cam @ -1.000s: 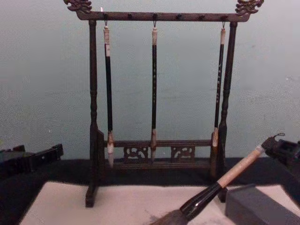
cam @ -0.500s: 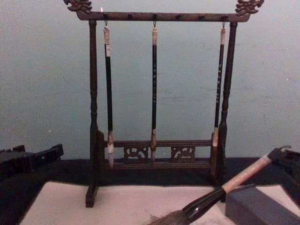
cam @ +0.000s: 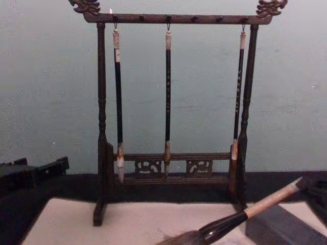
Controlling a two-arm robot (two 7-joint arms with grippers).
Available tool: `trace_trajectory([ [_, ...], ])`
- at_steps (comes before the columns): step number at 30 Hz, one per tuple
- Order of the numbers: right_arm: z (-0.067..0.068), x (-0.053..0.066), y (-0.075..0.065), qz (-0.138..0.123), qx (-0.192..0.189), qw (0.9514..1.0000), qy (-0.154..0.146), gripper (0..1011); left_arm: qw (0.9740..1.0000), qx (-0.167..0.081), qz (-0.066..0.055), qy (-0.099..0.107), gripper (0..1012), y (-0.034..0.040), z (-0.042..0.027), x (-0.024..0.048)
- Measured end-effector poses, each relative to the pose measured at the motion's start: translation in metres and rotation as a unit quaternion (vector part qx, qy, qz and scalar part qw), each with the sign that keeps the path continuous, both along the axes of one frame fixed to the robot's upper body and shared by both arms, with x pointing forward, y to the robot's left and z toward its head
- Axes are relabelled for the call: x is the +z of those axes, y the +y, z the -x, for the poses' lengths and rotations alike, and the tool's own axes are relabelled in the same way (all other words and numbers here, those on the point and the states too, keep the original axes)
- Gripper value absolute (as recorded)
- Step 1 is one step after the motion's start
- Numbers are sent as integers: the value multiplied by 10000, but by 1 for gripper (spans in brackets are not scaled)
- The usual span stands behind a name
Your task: Pick up the brush from the inkstone, write on the paper, then place the brush back to its original position.
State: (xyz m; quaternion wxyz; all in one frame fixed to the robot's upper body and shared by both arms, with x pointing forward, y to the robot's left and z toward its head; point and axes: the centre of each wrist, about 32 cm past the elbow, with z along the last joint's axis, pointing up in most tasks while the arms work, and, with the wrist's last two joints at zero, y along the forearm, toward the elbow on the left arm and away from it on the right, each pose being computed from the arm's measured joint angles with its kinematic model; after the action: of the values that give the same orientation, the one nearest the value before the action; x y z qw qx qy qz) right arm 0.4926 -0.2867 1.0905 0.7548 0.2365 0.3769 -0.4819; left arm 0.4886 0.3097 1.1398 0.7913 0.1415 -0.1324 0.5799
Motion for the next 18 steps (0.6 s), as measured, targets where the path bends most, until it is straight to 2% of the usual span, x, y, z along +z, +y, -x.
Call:
trace_trajectory([
  [10, -1, 5, 4, -10, 14, 10000, -21, 151, 10000, 0, 0, 0, 1002, 0, 0, 0],
  [18, -2, 8, 5, -14, 20, 10000, -35, 394, 10000, 0, 0, 0, 1002, 0, 0, 0],
])
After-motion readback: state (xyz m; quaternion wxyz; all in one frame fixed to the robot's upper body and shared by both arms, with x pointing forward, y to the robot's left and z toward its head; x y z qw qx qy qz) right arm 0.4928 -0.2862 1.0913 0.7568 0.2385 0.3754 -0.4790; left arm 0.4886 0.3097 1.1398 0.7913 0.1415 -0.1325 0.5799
